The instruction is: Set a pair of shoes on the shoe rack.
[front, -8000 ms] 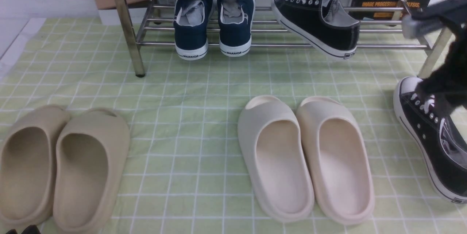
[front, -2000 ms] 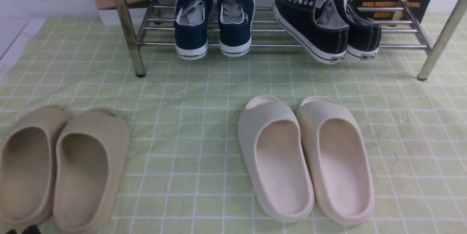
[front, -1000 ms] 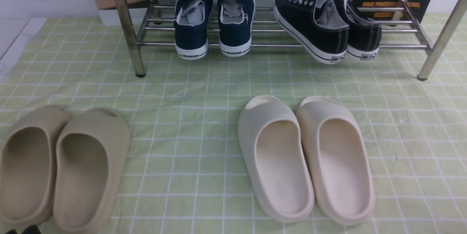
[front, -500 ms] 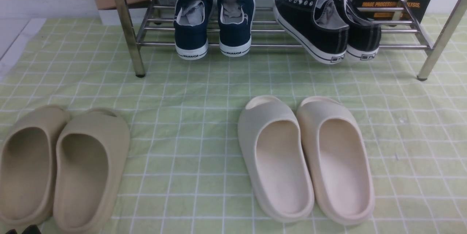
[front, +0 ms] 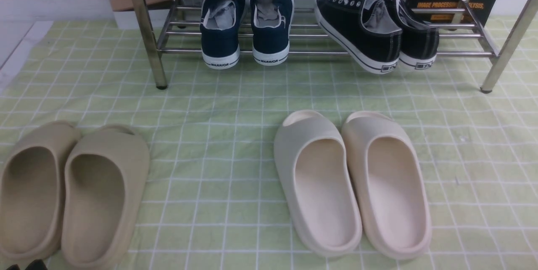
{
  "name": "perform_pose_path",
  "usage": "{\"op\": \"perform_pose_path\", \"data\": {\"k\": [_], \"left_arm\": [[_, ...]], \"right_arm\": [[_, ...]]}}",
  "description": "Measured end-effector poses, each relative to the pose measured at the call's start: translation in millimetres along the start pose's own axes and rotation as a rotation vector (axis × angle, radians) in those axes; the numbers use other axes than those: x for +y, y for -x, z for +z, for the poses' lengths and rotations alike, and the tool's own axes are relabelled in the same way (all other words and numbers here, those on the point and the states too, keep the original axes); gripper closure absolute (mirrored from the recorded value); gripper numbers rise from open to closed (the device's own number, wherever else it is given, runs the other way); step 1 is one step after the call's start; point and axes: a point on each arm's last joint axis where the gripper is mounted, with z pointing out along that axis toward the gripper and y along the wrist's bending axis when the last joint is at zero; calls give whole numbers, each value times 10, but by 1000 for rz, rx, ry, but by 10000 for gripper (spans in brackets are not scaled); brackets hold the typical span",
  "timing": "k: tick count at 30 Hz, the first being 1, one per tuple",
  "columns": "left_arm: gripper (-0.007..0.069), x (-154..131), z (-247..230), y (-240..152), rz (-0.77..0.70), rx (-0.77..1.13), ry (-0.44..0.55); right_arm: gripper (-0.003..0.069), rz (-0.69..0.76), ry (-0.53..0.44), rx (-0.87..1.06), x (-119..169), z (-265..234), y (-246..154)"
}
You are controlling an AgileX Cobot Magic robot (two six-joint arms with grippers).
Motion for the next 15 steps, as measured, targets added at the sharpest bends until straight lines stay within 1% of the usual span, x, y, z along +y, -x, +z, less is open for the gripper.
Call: {"op": "perform_pose_path", "data": {"k": [15], "left_arm": [[386,0,0,0,0,0,0]], "right_arm": [[655,0,0,1,0,0,-1]]}}
